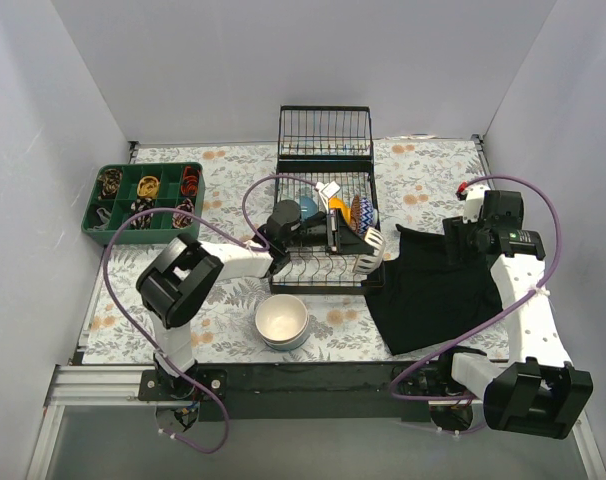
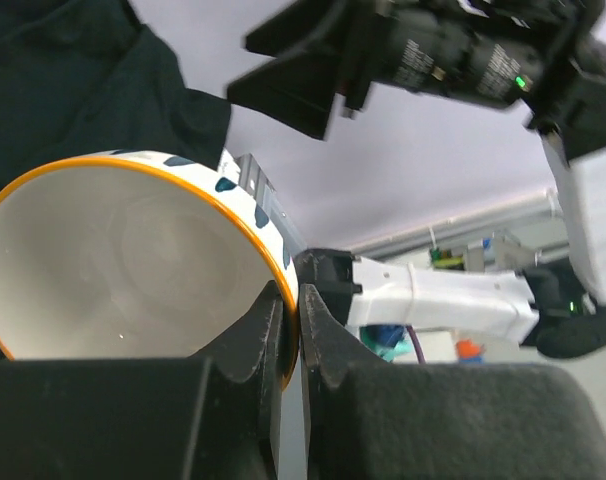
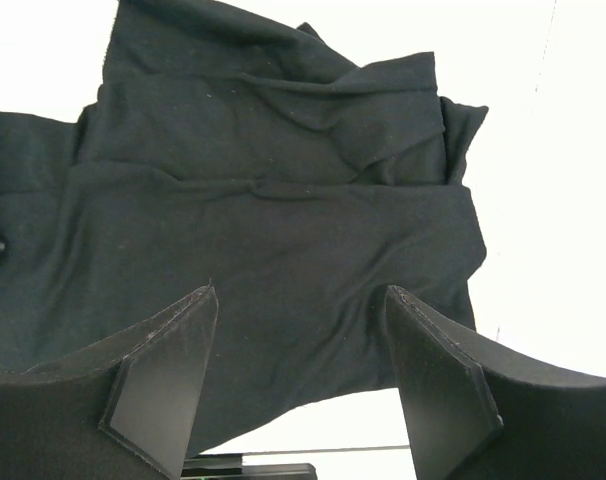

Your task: Load the bowls into the dish rack

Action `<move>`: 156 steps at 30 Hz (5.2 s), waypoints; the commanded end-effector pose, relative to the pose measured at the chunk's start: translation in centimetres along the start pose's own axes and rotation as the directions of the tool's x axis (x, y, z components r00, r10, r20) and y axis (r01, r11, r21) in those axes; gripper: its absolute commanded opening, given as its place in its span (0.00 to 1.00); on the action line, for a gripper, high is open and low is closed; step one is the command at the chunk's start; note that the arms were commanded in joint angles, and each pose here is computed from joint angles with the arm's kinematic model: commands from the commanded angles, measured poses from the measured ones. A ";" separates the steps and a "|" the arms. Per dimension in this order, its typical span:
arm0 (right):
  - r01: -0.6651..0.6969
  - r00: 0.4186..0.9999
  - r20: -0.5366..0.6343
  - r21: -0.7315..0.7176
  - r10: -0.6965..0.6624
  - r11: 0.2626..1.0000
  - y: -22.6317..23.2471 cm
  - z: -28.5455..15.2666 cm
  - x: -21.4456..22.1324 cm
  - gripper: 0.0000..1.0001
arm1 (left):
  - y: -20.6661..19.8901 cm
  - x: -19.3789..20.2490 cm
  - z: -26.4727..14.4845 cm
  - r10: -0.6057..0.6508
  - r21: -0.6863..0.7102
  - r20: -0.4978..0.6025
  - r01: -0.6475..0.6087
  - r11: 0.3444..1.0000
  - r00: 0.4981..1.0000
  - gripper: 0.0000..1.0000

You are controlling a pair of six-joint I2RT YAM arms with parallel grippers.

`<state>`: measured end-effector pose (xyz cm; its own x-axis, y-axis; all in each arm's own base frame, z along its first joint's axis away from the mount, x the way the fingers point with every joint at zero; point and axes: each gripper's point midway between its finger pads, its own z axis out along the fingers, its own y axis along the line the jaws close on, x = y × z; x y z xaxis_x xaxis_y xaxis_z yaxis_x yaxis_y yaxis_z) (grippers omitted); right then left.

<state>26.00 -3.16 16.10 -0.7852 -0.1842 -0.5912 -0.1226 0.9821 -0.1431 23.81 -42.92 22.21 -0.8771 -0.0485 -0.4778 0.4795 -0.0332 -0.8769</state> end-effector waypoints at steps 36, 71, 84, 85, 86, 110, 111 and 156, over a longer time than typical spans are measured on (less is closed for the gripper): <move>0.005 0.995 -0.097 0.009 -0.004 1.000 -0.7 0.8 2.7 0.75 | 3.8 -1.7 2.8 -0.444 0.037 0.216 0.447 0.894 0.870 0.00; 0.025 0.989 -0.144 -0.027 -0.028 0.999 -0.7 2.4 1.8 0.74 | 3.5 1.0 1.5 -0.353 0.170 0.142 0.328 0.929 0.925 0.33; -0.017 0.993 -0.119 -0.032 0.013 0.999 -0.4 2.0 1.4 0.75 | 6.4 -0.7 0.0 -0.192 -0.239 0.090 0.208 0.948 0.977 0.56; -0.024 0.993 -0.115 -0.041 0.019 0.999 -0.2 2.0 1.3 0.75 | 7.8 0.0 -0.8 -0.200 -0.318 0.064 0.210 0.924 0.978 0.56; -0.028 0.993 -0.114 -0.046 0.022 0.999 -0.1 2.0 1.2 0.75 | 8.2 0.0 -1.1 -0.184 -0.348 0.054 0.191 0.918 0.981 0.57; 0.033 0.999 0.045 -0.290 -0.021 0.957 3.9 0.4 -1.9 0.76 | -6.4 7.9 -21.4 0.618 0.093 -0.672 -0.782 0.617 0.408 0.52; 0.030 0.999 0.046 -0.299 -0.017 0.954 4.1 0.4 -1.9 0.76 | -6.2 8.6 -22.1 0.593 0.094 -0.700 -0.771 0.629 0.398 0.52; 0.012 0.997 0.072 -0.261 0.007 0.965 4.3 -0.6 0.2 0.77 | -1.0 17.1 -21.5 0.561 0.308 -0.824 -0.765 0.566 0.083 0.00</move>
<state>24.69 1.37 15.41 -0.7570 -0.1804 -0.6280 -0.2935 0.9526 0.0801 7.65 -22.05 11.74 0.1675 0.8129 -0.5578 0.9487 -0.2868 -0.1331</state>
